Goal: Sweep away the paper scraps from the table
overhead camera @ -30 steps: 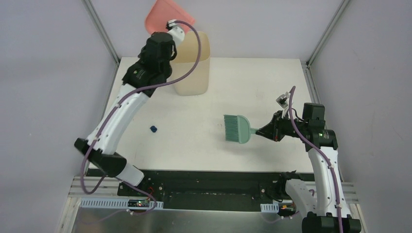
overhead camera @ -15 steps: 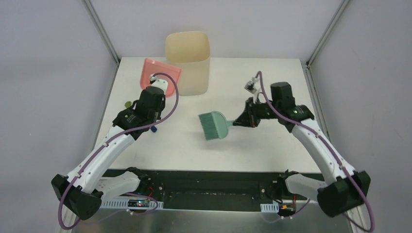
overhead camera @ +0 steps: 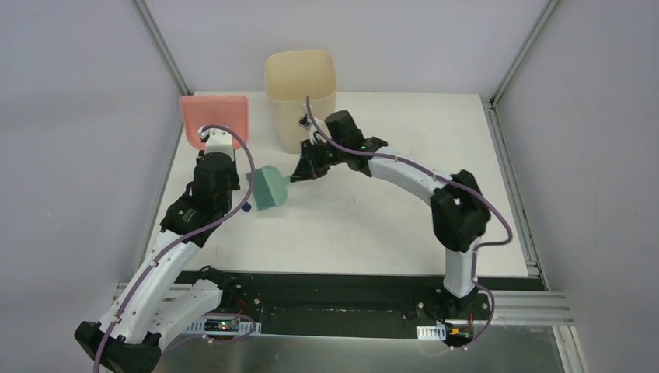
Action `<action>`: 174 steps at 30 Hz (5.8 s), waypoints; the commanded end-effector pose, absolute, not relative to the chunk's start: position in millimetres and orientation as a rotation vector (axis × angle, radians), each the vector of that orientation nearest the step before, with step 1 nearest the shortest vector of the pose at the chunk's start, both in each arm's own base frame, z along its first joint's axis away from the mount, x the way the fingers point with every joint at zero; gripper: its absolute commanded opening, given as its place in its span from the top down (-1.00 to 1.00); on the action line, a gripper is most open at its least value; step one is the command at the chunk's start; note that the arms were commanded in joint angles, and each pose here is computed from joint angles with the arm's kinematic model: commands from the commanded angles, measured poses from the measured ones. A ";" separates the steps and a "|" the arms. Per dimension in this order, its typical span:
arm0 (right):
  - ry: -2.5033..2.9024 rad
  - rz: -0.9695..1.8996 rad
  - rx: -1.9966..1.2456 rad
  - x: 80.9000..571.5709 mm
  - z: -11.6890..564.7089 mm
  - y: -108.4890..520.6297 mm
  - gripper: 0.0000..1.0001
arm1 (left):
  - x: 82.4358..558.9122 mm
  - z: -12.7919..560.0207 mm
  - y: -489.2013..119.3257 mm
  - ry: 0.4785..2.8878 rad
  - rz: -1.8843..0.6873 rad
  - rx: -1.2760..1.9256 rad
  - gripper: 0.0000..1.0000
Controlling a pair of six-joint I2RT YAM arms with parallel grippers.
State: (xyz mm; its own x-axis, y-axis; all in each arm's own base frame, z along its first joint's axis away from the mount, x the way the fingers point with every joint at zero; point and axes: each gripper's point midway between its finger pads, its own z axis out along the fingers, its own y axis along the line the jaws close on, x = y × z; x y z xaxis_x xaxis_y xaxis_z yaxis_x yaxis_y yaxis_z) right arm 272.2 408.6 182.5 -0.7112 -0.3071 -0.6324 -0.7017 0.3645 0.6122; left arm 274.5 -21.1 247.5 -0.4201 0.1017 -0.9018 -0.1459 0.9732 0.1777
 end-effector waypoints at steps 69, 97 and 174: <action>2.625 0.899 -0.252 283.7 134.2 332.6 1.00 | 288.4 275.1 4.9 1.785 0.096 -0.219 1.00; 2.342 1.802 -0.662 266.8 184.4 547.9 1.00 | 290.6 275.4 -4.4 1.789 0.045 -0.190 1.00; 2.437 0.735 0.809 305.2 278.5 97.5 1.00 | 180.4 102.2 -204.1 2.648 -0.246 1.266 1.00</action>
State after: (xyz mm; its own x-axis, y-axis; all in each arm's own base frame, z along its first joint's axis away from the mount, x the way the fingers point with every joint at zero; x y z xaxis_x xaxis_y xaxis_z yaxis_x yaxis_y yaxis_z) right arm 294.6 98.1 264.4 -0.7349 0.6466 -0.2043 0.4393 0.6835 0.5829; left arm 191.9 -190.1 111.5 -0.6574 0.6903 -0.3020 0.7272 0.6863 -0.0142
